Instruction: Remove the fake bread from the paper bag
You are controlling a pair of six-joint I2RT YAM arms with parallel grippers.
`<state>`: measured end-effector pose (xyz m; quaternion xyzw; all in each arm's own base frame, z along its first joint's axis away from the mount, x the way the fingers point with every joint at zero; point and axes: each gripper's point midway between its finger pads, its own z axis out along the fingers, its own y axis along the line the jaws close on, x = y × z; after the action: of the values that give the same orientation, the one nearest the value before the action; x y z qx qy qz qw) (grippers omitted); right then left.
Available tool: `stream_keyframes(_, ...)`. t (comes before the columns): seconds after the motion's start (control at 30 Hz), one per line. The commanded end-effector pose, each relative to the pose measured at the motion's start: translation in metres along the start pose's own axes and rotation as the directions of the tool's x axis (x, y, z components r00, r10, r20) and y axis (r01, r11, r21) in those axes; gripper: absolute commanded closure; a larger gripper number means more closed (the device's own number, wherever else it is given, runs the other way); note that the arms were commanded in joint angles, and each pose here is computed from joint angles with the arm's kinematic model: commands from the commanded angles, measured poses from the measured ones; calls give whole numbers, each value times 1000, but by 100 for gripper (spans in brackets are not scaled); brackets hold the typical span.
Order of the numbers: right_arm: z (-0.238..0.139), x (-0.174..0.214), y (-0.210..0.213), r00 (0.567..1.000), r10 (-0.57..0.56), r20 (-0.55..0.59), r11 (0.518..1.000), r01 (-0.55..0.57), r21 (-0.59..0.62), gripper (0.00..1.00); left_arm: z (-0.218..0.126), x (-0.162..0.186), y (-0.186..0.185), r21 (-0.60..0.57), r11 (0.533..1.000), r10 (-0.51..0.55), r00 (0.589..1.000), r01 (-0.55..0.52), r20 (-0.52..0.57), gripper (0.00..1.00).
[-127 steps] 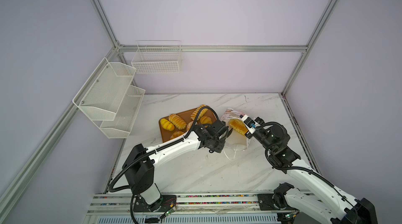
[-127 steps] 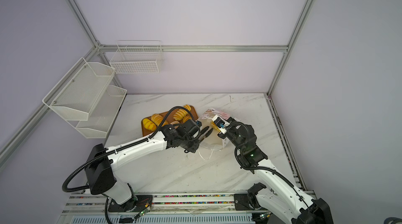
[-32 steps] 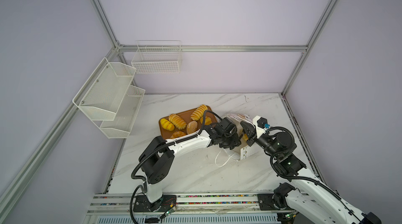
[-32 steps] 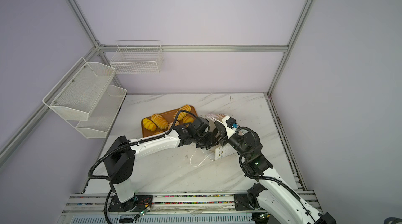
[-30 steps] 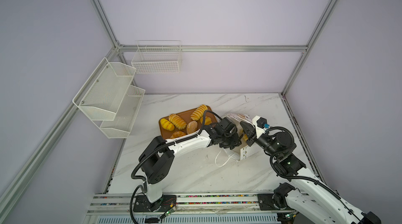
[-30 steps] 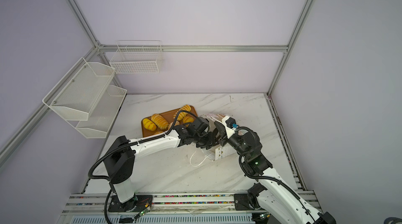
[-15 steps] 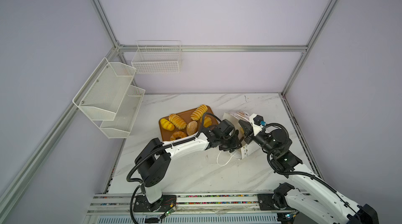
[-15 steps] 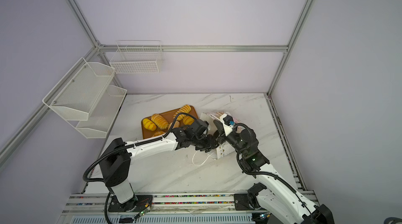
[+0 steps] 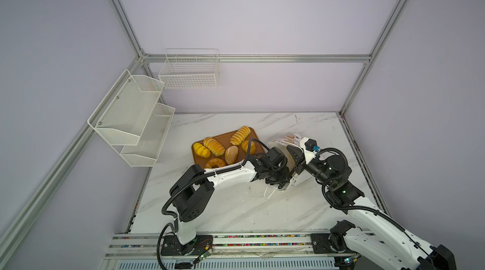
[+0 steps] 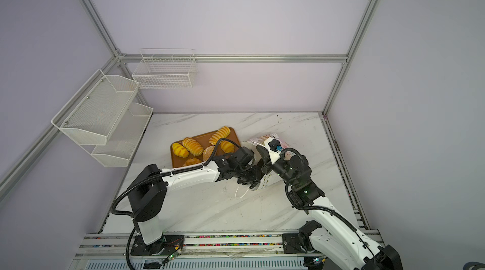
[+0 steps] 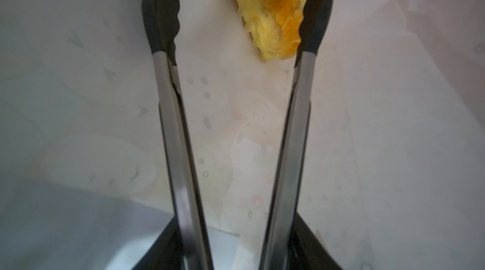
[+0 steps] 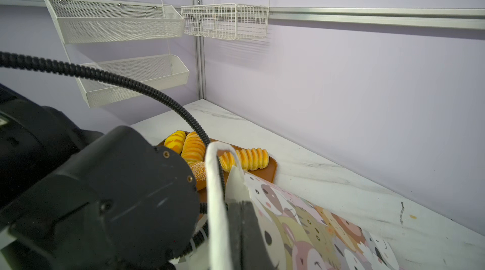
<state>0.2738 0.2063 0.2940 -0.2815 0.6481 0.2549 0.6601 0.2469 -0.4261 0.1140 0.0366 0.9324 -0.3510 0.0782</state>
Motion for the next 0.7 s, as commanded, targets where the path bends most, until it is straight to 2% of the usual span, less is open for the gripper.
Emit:
stream_keyframes(0.0,-1,-23,9,996,-20,82,998,24,-54,100,-20,-28,-63,187,982,26,998,-37,62,47)
stream_keyframes(0.3,0,-21,27,997,-48,60,985,57,-165,100,-35,-40,-64,226,972,35,994,-59,106,47)
stream_keyframes(0.67,9,-15,43,995,-103,6,953,101,-284,100,-24,-36,-64,274,960,69,998,-66,-1,47)
